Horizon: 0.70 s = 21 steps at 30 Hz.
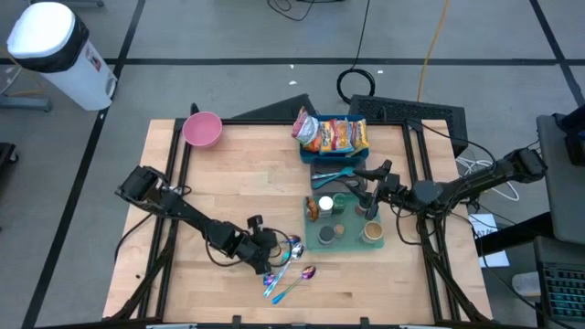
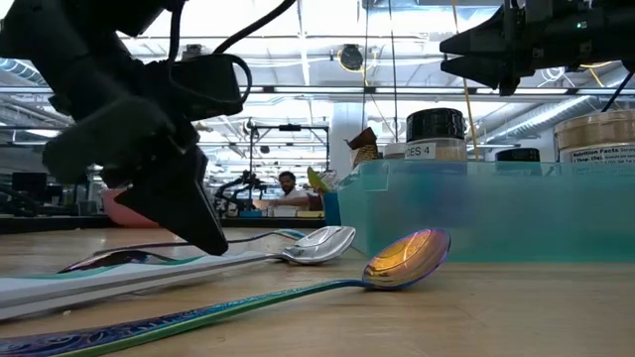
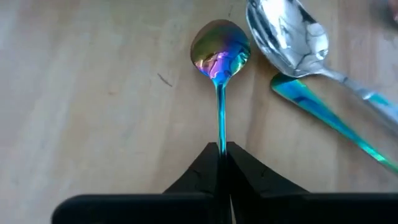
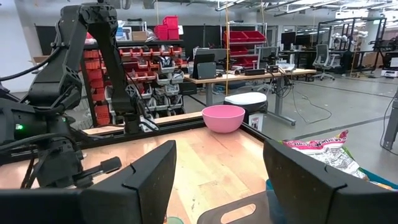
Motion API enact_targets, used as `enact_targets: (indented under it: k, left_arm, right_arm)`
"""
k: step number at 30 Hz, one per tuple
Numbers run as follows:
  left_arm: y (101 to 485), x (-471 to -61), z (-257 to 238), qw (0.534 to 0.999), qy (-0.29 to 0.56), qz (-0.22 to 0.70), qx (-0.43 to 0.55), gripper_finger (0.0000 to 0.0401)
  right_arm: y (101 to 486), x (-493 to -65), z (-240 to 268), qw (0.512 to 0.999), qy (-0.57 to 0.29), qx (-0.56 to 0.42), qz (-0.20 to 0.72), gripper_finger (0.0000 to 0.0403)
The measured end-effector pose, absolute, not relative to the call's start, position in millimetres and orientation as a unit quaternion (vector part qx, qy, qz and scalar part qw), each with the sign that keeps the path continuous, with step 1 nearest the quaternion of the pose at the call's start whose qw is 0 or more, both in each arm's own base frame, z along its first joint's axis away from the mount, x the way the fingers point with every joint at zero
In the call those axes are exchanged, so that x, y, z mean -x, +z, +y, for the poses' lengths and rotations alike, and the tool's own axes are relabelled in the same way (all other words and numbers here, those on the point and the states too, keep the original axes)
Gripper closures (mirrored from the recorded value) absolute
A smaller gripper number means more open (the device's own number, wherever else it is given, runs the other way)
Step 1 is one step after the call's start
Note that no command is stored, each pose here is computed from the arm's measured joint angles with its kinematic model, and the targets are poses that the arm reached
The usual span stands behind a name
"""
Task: Pick & Place Food Item
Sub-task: Put the top purple spoon into the black bin
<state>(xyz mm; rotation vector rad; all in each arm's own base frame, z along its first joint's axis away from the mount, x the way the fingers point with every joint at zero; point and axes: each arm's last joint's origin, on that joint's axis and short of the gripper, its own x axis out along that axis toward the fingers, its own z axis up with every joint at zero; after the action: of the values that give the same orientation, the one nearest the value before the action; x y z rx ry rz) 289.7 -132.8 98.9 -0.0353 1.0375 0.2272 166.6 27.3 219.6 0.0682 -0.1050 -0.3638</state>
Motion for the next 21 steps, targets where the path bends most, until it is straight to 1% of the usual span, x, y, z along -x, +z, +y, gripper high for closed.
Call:
enact_targets:
  k: [4,7,11,15,18,21]
  left_arm:
    - [111.5,-284.7,-129.2,0.864,0.106,0.491,-0.03,0.0391]
    - [131.2,-269.3,-123.2,0.856,0.132,0.494,-0.076,0.0391]
    - [175.3,-253.6,-117.8,0.877,0.189,0.427,-0.114,0.0391]
    - [207.2,-244.4,-110.0,0.889,0.247,0.344,-0.172,0.0391]
    - [224.5,-247.2,-105.3,0.876,0.272,0.304,-0.257,0.0391]
    - [230.1,-258.2,-103.5,0.855,0.256,0.298,-0.337,0.0391]
  right_arm:
    - [219.5,-166.6,27.3,0.982,-0.18,-0.036,-0.052,0.017]
    - [219.6,-166.6,27.3,0.982,-0.181,-0.032,-0.052,0.017]
    - [219.6,-166.6,27.2,0.982,-0.181,-0.032,-0.052,0.017]
    - [219.4,-167.2,27.1,0.98,-0.18,-0.054,-0.057,0.017]
    - [216.9,-170.7,27.2,0.978,-0.18,-0.085,-0.061,0.017]
    - [216.4,-176.2,28.1,0.975,-0.179,-0.105,-0.079,0.017]
